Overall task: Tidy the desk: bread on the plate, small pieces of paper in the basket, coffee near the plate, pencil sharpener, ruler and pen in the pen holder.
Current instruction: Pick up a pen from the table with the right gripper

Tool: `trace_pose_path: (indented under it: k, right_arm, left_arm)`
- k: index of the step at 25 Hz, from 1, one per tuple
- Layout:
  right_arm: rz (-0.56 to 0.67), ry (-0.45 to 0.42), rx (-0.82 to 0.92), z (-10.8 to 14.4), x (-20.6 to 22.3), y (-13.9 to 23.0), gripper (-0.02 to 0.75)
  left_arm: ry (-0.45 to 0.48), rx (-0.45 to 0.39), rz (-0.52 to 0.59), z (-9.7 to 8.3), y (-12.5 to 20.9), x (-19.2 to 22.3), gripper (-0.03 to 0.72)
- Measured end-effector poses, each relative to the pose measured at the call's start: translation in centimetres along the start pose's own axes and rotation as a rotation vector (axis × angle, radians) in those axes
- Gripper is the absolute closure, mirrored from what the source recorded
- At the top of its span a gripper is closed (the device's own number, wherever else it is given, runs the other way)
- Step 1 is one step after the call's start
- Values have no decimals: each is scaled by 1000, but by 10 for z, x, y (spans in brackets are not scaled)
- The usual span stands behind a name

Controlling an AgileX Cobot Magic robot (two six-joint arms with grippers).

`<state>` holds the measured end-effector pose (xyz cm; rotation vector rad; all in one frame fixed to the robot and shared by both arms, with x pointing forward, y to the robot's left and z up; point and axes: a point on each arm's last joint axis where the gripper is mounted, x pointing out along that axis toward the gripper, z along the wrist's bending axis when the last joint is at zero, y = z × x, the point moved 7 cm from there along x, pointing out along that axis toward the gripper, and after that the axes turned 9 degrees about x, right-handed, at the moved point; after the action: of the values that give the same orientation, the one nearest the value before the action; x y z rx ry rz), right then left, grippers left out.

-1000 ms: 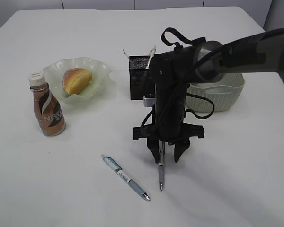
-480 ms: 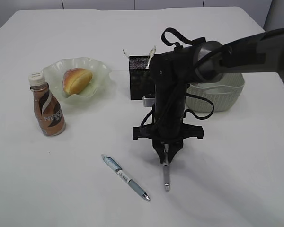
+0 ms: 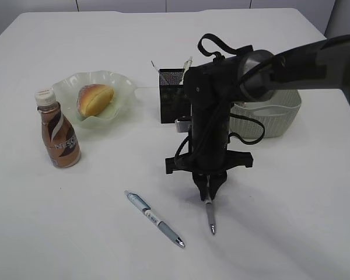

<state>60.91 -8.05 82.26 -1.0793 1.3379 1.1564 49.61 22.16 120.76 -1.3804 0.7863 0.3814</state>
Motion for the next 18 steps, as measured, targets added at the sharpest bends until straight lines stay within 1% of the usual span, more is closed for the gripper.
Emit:
trace_pose_path:
  k: [3, 7, 11, 13, 18]
  right_arm:
    - [1, 16, -46, -2, -2, -1, 657]
    - [-26, 20, -87, -2, -11, -5, 658]
    - [-114, 49, -146, -7, -32, -12, 658]
    - [-170, 56, -187, -4, -43, -15, 658]
    - [-295, -1, -286, 15, -70, -16, 658]
  left_arm:
    - [-2, 1, 0, 0, 0, 0, 363]
    - [-12, 4, -1, 2, 0, 0, 363]
    - [-16, 5, -1, 3, 0, 0, 363]
    - [-16, 5, -1, 3, 0, 0, 363]
    - [-17, 5, -1, 3, 0, 0, 363]
